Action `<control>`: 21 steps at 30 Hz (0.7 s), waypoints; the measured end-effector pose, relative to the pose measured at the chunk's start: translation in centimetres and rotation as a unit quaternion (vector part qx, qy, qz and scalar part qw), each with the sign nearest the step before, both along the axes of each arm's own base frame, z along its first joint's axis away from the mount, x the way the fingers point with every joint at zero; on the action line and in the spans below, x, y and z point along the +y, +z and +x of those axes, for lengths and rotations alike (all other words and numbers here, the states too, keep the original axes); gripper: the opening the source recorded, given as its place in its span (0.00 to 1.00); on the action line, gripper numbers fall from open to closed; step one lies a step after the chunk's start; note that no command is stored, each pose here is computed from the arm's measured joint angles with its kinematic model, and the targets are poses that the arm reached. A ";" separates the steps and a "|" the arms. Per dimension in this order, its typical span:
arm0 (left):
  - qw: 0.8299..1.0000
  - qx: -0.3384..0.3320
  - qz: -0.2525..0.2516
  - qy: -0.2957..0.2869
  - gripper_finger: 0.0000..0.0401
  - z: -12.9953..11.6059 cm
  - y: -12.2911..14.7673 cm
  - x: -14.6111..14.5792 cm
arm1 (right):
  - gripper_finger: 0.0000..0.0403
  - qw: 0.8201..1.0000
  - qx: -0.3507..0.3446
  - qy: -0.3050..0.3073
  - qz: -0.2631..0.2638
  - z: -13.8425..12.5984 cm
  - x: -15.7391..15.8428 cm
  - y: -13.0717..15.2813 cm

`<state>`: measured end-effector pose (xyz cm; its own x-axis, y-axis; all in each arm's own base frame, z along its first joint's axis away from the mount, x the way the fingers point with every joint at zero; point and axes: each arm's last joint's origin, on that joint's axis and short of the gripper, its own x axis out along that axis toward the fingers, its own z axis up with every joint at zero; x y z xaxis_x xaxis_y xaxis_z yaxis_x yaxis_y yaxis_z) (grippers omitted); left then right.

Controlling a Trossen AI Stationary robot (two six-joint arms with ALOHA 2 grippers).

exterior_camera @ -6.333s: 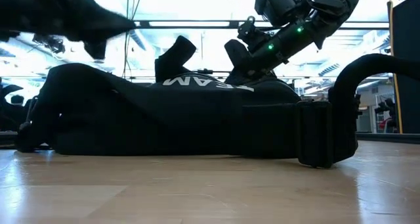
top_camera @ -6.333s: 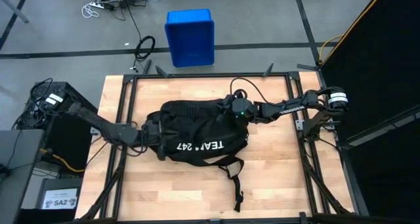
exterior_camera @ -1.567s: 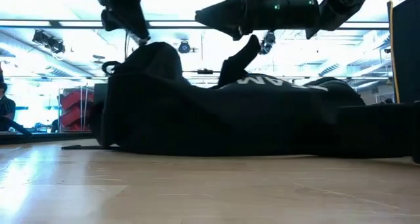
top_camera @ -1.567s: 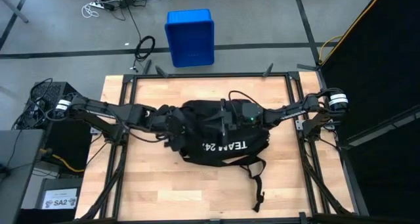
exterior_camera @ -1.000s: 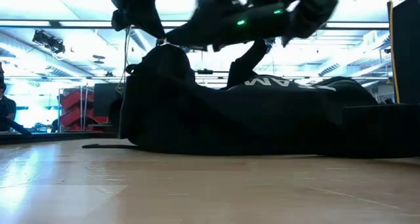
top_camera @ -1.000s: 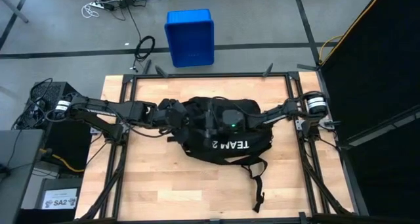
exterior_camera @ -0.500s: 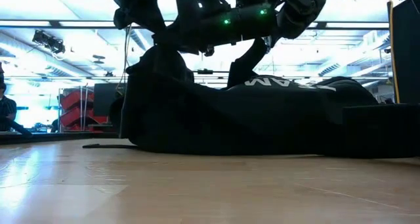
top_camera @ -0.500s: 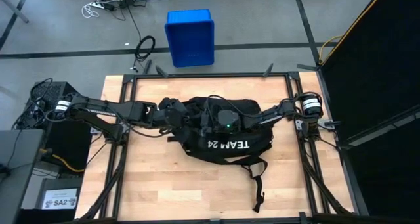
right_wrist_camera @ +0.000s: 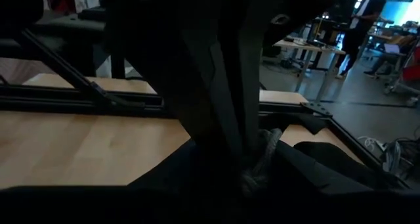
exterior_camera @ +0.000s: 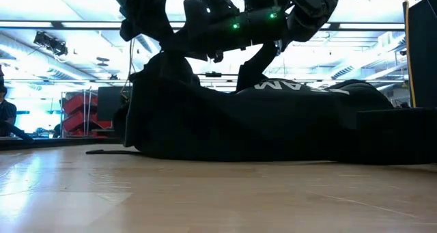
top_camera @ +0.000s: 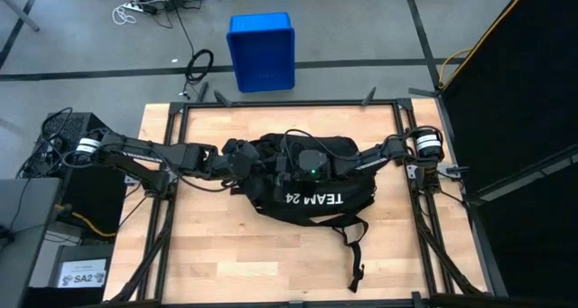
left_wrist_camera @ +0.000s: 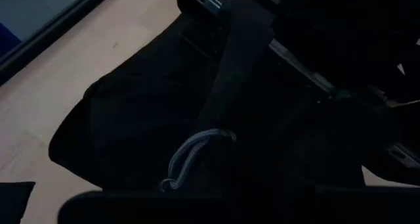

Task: Unpack backpack
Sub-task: Open the backpack

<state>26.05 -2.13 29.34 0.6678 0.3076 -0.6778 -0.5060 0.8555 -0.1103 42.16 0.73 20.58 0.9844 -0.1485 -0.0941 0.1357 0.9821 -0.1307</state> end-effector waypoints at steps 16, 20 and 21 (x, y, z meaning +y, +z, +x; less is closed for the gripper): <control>0.997 0.034 0.046 -0.054 0.00 -0.1 -0.2 -0.1 | 0.02 0.998 0.047 -0.006 -0.051 -0.1 -1.1 -0.6; 0.994 0.051 0.065 -0.075 0.00 -0.4 0.0 0.0 | 0.01 0.997 0.051 -0.006 -0.056 -0.1 -1.1 -0.7; 0.993 0.057 0.067 -0.077 0.00 -0.6 0.3 0.0 | 0.01 0.997 0.051 -0.006 -0.057 -0.1 -1.1 -0.7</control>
